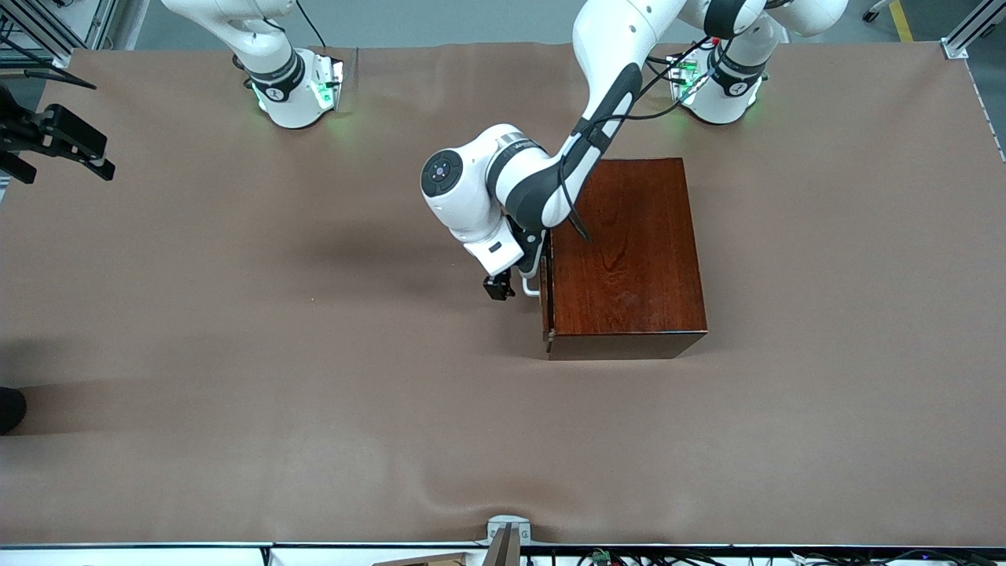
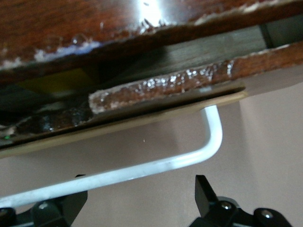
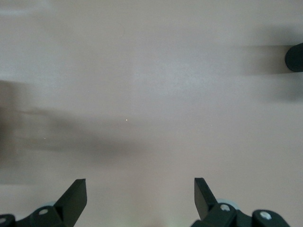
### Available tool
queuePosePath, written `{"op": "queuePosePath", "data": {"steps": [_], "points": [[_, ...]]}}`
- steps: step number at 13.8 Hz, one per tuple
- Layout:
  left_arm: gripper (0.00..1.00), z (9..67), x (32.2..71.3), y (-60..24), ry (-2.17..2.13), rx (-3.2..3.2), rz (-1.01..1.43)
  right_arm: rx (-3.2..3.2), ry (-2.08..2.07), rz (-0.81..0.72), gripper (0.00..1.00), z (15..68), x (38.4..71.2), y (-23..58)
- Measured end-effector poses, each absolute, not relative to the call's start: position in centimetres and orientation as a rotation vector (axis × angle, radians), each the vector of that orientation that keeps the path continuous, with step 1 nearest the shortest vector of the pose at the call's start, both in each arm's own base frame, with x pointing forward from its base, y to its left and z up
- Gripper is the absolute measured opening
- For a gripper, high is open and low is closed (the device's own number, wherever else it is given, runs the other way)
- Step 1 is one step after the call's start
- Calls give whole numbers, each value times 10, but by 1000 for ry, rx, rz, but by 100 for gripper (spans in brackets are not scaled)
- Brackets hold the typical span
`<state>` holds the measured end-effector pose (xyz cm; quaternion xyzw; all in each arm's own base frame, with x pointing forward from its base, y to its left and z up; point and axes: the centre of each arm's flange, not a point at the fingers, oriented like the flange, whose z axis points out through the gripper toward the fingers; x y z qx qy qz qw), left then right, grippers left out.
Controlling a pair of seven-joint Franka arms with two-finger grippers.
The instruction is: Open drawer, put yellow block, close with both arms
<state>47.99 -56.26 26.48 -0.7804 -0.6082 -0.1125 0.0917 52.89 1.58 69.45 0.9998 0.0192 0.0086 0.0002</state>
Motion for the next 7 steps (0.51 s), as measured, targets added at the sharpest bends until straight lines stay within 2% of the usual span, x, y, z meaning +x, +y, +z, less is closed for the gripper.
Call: {"op": "queuePosePath", "data": {"steps": [7], "points": [[100,263,490,-549,-1828,-2262,-330,3189,-63,-102,100,656,546,-32]]}}
